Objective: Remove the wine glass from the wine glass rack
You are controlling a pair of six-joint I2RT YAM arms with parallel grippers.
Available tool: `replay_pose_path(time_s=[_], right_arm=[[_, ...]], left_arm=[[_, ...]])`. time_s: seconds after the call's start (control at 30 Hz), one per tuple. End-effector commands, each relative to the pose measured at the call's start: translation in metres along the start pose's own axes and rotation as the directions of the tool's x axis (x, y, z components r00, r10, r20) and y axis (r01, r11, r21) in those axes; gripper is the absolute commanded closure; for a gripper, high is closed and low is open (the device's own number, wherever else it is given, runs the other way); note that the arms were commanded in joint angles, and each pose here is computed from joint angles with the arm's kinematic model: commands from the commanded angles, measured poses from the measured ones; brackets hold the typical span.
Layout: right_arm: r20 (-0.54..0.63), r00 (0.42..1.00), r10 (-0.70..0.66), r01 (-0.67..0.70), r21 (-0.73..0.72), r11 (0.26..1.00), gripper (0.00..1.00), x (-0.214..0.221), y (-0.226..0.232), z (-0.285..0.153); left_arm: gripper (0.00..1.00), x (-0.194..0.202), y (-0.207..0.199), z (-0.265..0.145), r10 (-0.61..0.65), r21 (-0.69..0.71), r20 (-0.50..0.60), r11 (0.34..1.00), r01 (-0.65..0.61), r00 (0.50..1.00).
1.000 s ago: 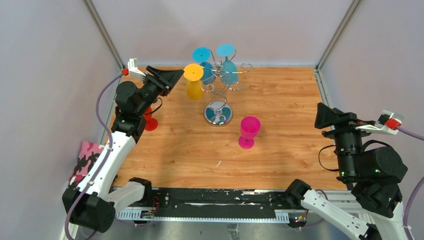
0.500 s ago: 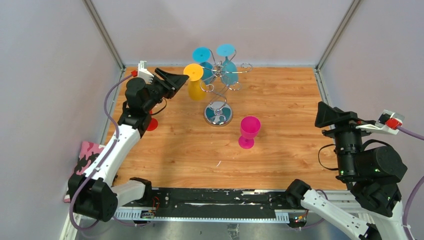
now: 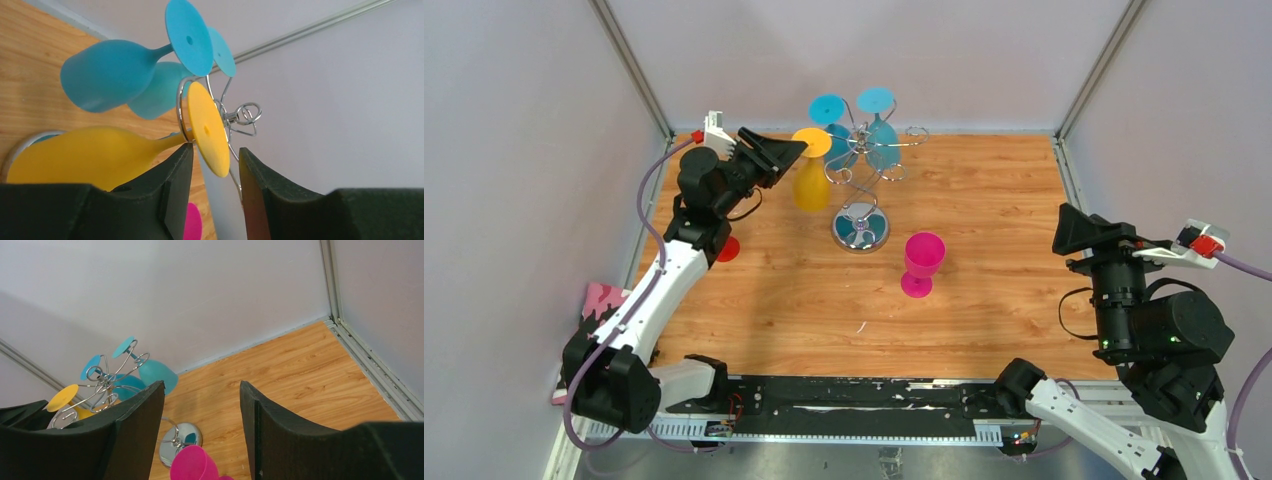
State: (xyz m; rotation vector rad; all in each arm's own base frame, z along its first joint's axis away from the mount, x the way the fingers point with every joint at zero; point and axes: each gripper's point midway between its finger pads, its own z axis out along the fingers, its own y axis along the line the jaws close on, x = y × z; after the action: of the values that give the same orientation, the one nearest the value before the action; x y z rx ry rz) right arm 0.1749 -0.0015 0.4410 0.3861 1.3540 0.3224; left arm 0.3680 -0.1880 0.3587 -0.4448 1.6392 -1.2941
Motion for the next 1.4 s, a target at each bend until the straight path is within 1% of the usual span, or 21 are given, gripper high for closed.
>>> replay_pose_path(time_s=[0.0,0.13,0.27,0.33,0.5,0.63,0.73,0.9,1.1,1.23,1.37], right_arm=[[0.007,1.000,0.006,-0.006,0.005,1.000,0.39,0.000,0.002,0.003],[0.013,1.000,0.006,-0.006,0.011,1.000,0.39,-0.002,0.000,0.002],[0.018,1.000,0.007,-0.008,0.020,1.000,0.39,-0.002,-0.003,0.001],[0.020,1.000,0.009,-0.009,0.022,1.000,0.39,-0.002,-0.004,0.001],[0.018,1.000,0.008,-0.008,0.025,1.000,0.39,0.000,-0.004,0.001],[0.019,1.000,0.012,-0.012,0.025,1.000,0.39,0.000,-0.005,0.001],[0.022,1.000,0.016,-0.017,0.024,1.000,0.39,-0.001,-0.006,0.000],[0.028,0.999,0.019,-0.020,0.022,1.000,0.39,-0.004,-0.007,-0.001],[0.027,0.999,0.026,-0.027,0.017,0.999,0.39,-0.005,-0.005,-0.001],[0.026,0.999,0.024,-0.025,0.016,1.000,0.38,-0.004,-0.005,-0.001],[0.030,0.999,0.021,-0.022,0.018,1.000,0.38,-0.006,-0.006,-0.002]], left_arm=[[0.57,-0.003,-0.020,0.005,0.015,0.060,-0.002,0.998,-0.015,1.000],[0.64,0.001,-0.016,0.008,0.012,0.056,-0.016,0.998,-0.012,1.000],[0.79,0.005,-0.009,0.010,-0.005,0.052,-0.032,0.999,0.006,0.999],[0.84,0.007,-0.008,0.010,-0.013,0.053,-0.034,0.998,0.015,0.999],[0.93,0.007,-0.009,0.007,-0.020,0.058,-0.029,0.998,0.022,0.999],[0.99,0.007,-0.012,0.004,-0.060,0.059,-0.030,0.996,0.062,0.998],[1.00,0.011,-0.013,0.004,-0.114,0.048,-0.055,0.992,0.117,0.992],[1.00,0.010,-0.030,0.003,-0.221,0.061,-0.094,0.972,0.227,0.971],[1.00,-0.002,-0.041,-0.004,-0.359,0.032,-0.059,0.932,0.362,0.931],[1.00,-0.013,-0.039,-0.007,-0.371,-0.012,-0.010,0.928,0.371,0.928],[1.00,-0.018,-0.037,-0.006,-0.370,-0.030,0.011,0.929,0.370,0.929]])
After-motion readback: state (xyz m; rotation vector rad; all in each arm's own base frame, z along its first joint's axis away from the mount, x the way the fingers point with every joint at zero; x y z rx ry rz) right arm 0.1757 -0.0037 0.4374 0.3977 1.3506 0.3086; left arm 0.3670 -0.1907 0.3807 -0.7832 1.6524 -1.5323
